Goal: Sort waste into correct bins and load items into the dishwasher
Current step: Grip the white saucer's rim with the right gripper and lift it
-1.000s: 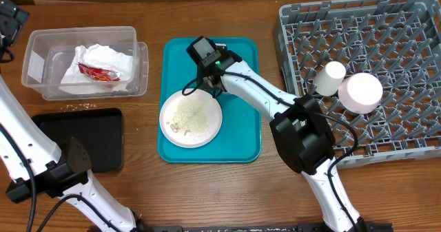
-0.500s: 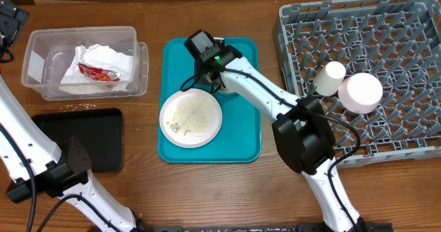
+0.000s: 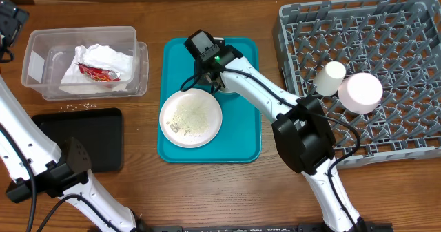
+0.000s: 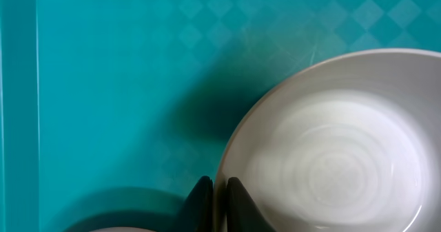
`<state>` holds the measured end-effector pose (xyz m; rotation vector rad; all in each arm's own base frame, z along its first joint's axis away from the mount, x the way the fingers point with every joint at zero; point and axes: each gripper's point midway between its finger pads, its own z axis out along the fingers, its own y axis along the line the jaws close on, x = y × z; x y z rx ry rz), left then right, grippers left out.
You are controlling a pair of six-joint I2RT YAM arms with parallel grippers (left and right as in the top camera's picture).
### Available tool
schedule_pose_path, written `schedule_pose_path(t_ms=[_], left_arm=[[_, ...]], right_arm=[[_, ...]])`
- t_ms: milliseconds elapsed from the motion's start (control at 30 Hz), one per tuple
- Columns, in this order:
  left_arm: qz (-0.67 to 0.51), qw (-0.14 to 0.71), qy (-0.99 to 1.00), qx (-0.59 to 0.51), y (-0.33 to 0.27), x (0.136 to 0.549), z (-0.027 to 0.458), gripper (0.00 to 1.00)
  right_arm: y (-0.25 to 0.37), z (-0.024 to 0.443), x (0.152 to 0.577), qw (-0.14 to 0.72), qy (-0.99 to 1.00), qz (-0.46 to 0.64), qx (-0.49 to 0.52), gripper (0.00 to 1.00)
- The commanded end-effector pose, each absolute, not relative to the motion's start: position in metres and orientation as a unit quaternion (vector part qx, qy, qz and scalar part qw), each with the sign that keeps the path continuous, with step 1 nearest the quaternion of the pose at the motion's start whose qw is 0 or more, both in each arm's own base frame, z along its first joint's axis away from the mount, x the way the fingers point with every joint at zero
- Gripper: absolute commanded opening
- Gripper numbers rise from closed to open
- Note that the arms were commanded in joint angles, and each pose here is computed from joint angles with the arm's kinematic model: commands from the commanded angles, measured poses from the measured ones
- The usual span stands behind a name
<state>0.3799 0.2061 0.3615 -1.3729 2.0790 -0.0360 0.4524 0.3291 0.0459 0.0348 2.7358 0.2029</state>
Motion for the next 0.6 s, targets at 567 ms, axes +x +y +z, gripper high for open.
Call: schedule_pose_path(t_ms=[567], left_arm=[[-0.006,0.313,0.799,-0.513,0.206,0.383,0.356,1.00]], right_arm=[[0.275,0.227,0.472,0.273,0.953,0.114,0.065,0.04]])
